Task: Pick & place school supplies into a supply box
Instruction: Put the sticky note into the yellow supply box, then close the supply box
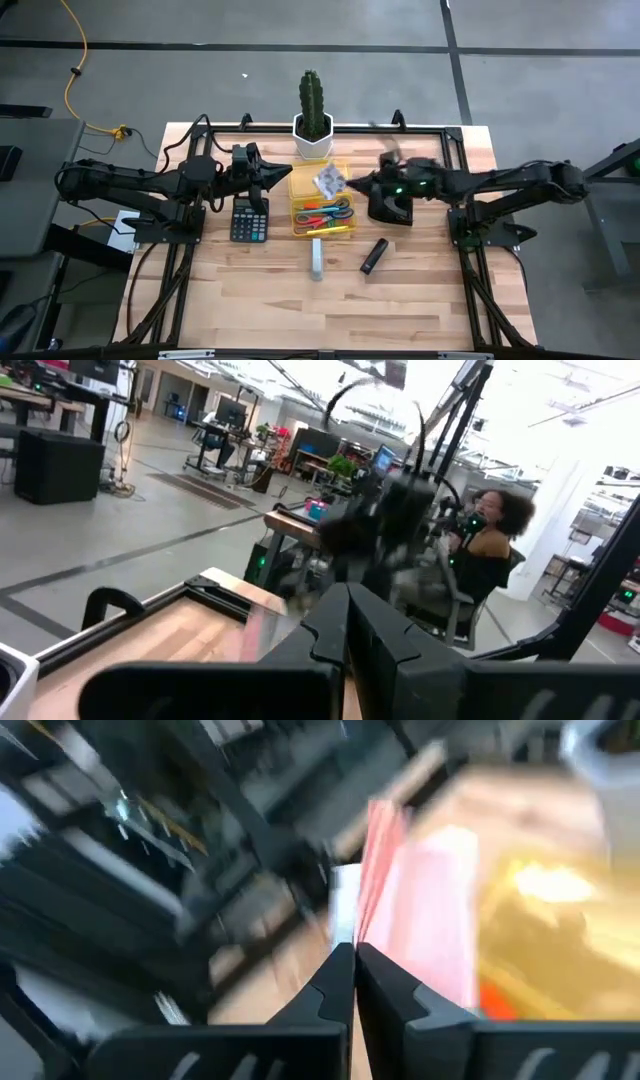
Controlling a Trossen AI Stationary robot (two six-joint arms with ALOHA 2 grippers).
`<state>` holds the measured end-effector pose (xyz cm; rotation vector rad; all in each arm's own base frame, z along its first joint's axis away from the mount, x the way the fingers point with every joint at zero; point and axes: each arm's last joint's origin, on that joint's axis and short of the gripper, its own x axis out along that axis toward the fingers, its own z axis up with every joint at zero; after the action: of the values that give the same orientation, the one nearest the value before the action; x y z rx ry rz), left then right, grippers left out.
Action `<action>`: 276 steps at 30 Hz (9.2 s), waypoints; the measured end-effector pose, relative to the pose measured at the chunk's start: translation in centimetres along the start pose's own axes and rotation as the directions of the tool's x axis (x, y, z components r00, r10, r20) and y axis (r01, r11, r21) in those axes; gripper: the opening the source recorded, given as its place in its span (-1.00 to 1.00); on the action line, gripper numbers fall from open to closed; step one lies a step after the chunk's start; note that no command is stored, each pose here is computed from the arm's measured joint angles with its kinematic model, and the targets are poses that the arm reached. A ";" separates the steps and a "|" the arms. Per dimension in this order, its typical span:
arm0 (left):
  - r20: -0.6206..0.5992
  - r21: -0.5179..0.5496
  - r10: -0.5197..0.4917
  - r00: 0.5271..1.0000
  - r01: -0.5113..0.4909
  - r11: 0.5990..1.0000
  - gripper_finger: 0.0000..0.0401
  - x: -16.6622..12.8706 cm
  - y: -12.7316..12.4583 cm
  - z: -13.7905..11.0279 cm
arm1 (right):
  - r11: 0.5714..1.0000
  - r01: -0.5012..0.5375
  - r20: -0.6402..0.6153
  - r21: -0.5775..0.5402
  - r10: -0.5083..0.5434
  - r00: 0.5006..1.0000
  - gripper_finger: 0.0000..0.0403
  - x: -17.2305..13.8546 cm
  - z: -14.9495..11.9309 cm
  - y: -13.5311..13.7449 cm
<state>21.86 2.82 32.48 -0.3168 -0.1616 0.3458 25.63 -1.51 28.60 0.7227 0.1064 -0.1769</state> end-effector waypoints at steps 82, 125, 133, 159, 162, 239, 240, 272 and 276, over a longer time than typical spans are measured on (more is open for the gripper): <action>-0.791 -0.309 -0.056 0.609 -0.319 0.896 -1.00 2.2 0.9 -16.0 | 0.797 0.577 -0.408 -0.179 -0.593 0.694 -0.89 5.6 7.6 -16.4; -0.730 -0.206 0.307 0.611 -0.624 0.754 -1.00 1.5 -0.7 -23.1 | 0.716 0.666 -0.497 0.210 -0.508 0.703 -1.00 9.4 6.9 -21.8; -0.729 -0.203 0.306 0.612 -0.621 0.757 -1.00 1.5 -0.7 -23.1 | 0.710 0.671 -0.514 0.216 -0.501 0.696 -1.00 9.5 6.7 -21.7; -0.721 -0.183 0.324 0.613 -0.619 0.763 -1.00 1.7 -0.4 -22.9 | 0.794 0.591 -0.530 0.140 -0.444 0.722 -1.00 9.3 6.8 -18.1; -0.718 -0.183 0.327 0.614 -0.620 0.763 -1.00 1.7 -0.4 -22.9 | 0.803 0.581 -0.530 0.137 -0.436 0.727 -1.00 9.2 6.9 -17.6; -0.710 -0.216 0.339 0.617 -0.649 0.730 -1.00 2.1 0.4 -22.7 | 0.693 0.669 -0.610 0.270 -0.414 0.676 -1.00 8.9 5.8 -25.0; -0.710 -0.216 0.339 0.617 -0.649 0.730 -1.00 2.1 0.4 -22.7 | 0.683 0.670 -0.619 0.291 -0.400 0.676 -1.00 9.0 5.5 -25.4; -0.703 -0.224 0.349 0.620 -0.658 0.719 -1.00 2.1 0.4 -22.7 | 0.746 0.411 -0.654 0.524 0.044 0.755 -1.00 9.5 5.9 -22.2; -0.701 -0.223 0.352 0.621 -0.659 0.718 -1.00 2.2 0.4 -22.6 | 0.775 0.378 -0.651 0.506 0.056 0.757 -1.00 9.6 6.1 -20.5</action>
<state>28.47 -2.33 11.33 -0.9607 0.5391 0.7794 31.26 -21.82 18.38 1.4260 0.8157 -0.1324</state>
